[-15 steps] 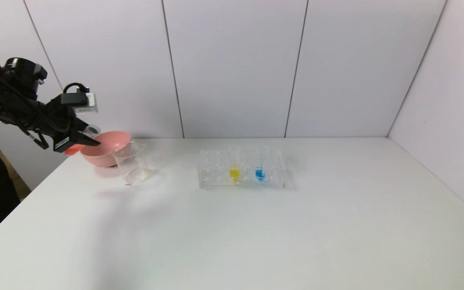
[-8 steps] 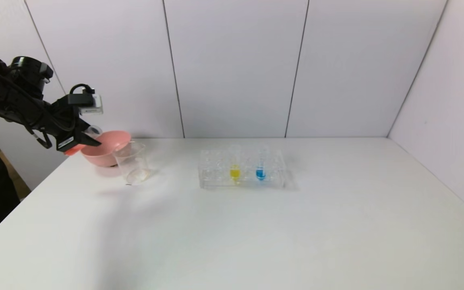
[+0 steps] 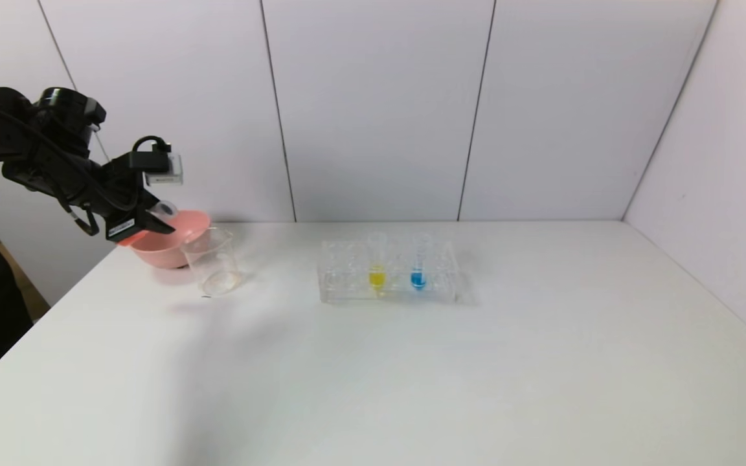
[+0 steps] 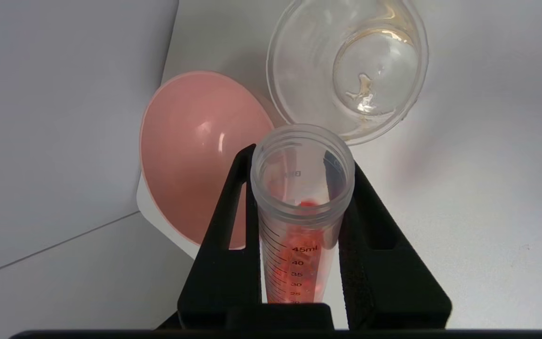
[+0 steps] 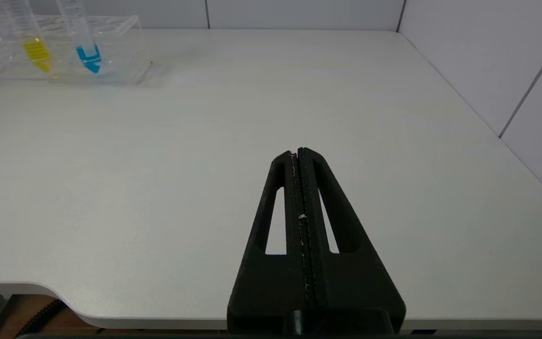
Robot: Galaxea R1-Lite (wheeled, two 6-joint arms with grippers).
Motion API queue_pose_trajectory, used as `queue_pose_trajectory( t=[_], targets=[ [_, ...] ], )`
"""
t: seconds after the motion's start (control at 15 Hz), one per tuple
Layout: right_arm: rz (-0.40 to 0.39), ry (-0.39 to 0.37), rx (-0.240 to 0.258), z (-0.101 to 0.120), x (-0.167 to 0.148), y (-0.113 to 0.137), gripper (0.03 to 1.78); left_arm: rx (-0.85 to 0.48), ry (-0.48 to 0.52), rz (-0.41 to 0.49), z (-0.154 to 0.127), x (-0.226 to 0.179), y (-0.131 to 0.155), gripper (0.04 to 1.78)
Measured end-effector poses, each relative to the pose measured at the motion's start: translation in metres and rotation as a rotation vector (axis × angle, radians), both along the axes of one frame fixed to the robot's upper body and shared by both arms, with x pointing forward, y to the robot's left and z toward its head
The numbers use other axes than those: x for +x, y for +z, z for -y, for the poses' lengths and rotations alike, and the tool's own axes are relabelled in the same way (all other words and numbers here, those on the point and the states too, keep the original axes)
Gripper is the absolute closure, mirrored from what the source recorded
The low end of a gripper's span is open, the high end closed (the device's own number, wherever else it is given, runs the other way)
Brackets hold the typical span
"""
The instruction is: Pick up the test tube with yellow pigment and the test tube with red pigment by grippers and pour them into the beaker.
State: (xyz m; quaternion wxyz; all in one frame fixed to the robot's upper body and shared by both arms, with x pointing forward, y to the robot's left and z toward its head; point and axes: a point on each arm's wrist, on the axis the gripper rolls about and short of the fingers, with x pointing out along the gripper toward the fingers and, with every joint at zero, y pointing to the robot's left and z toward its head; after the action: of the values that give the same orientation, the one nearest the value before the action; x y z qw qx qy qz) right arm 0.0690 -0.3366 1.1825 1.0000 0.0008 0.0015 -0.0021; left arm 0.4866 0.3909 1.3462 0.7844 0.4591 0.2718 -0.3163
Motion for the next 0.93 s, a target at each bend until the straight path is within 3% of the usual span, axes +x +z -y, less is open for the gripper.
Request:
queue_pose_trajectory(
  t=[0.93],
  targets=[
    [0.000,0.000,0.000,0.000,0.000,0.000,1.70,0.021,0.017,0.000,0.013,0.003,0.000,1.35]
  ],
)
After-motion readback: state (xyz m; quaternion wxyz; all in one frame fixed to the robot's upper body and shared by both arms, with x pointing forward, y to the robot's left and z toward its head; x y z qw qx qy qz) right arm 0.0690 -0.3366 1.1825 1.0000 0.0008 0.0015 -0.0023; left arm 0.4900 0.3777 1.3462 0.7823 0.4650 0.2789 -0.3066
